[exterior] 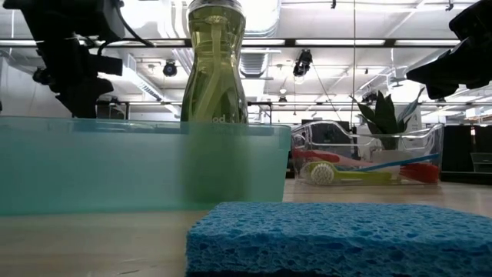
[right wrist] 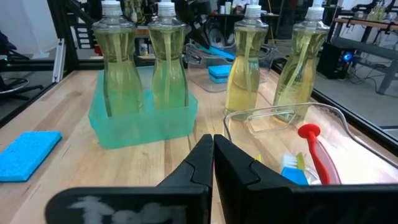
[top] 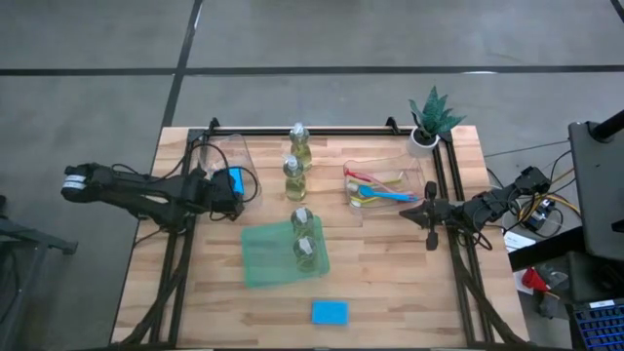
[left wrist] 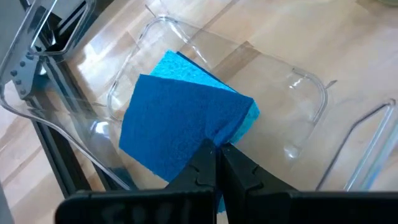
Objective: Pick & Place Kitchen Sink Supplies
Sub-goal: Put the blue sponge into the left transparent bin
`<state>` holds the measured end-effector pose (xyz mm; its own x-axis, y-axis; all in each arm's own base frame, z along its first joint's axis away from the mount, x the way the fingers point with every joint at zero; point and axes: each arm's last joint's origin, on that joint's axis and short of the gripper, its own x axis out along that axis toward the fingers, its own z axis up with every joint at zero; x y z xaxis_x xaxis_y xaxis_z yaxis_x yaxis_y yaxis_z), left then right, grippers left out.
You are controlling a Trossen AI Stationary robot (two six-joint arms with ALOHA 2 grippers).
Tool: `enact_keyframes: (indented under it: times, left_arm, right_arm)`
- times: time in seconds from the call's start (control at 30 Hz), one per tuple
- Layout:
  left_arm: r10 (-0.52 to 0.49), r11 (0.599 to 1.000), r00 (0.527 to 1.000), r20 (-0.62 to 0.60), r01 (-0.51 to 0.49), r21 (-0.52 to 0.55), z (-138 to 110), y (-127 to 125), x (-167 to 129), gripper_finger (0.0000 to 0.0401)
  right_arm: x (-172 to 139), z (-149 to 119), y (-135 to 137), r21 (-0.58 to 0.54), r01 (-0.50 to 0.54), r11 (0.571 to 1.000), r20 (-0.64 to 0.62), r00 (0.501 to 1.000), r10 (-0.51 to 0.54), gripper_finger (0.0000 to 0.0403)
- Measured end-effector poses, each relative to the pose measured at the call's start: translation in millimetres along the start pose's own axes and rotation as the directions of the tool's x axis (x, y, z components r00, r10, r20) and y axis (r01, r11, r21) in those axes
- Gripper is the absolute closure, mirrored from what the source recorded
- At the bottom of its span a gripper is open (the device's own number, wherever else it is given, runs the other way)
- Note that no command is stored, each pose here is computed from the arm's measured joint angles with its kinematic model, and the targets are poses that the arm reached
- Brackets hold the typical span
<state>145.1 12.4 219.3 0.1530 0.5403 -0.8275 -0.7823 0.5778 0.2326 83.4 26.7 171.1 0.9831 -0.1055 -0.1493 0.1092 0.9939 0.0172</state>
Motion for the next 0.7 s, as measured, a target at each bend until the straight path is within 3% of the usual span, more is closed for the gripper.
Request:
enact_keyframes:
  times: [0.2, 0.57, 0.7]
  left_arm:
    - [0.003, 1.000, 1.000, 0.005, -0.003, -0.006, 4.3, 3.3, -0.2, 0.0396]
    - [0.018, 0.985, 1.000, 0.018, -0.021, 0.169, 14.0, 8.7, 7.8, 0.0393]
    - [-0.025, 0.979, 1.000, 0.007, 0.023, 0.200, 17.8, 8.4, 10.0, 0.0392]
  right_arm:
    - [0.0, 0.0, 0.0, 0.000, 0.000, 1.000, 0.000, 1.000, 0.000, 0.0394]
    - [0.0, 0.0, 0.0, 0.000, 0.000, 1.000, 0.000, 1.000, 0.000, 0.0394]
    - [0.0, 0.0, 0.0, 0.000, 0.000, 1.000, 0.000, 1.000, 0.000, 0.0394]
